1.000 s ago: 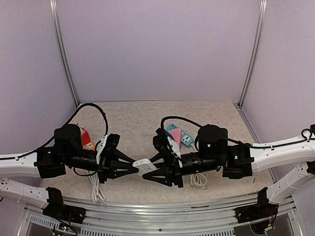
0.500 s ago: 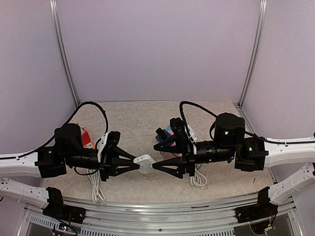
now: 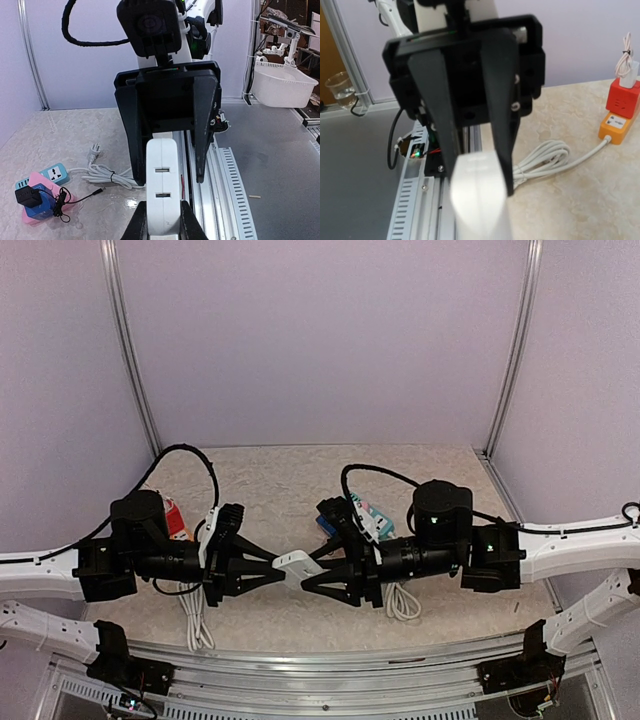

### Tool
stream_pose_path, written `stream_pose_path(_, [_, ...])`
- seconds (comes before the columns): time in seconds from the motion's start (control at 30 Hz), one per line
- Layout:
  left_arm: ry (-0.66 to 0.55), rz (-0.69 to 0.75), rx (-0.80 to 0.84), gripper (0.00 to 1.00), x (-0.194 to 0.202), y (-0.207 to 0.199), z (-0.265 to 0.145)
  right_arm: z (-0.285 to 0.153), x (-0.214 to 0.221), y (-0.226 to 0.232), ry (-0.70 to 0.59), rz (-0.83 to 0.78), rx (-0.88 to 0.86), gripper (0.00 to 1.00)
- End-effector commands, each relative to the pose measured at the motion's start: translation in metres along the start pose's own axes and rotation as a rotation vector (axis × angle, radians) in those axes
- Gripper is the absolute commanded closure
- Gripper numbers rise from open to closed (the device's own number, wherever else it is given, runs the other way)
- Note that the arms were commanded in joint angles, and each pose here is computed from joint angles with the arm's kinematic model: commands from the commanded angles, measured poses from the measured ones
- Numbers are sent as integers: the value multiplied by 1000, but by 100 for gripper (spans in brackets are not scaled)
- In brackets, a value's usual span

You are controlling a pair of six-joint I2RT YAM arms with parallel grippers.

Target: Pull the plug off the socket

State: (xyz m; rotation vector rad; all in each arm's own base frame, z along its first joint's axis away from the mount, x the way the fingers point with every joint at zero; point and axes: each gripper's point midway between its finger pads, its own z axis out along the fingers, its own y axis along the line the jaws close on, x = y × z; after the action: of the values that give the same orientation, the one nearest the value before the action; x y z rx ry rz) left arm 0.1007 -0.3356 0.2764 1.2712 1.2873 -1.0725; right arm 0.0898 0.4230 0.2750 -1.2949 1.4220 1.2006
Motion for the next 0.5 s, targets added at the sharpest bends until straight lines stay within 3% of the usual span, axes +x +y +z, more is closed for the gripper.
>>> stream_pose_path(0.0, [-46,12,-18,100,-13,3,-2,5,9,-4,20,17,12,61])
stream_pose_path(0.37, [-48,16,-34,100,-11,5,-3,0,1,-6,-14,27,10,88])
stream_pose_path(0.47, [-50,16,-42,99,-12,7,-3,-4,-1,-9,-31,37,17,100])
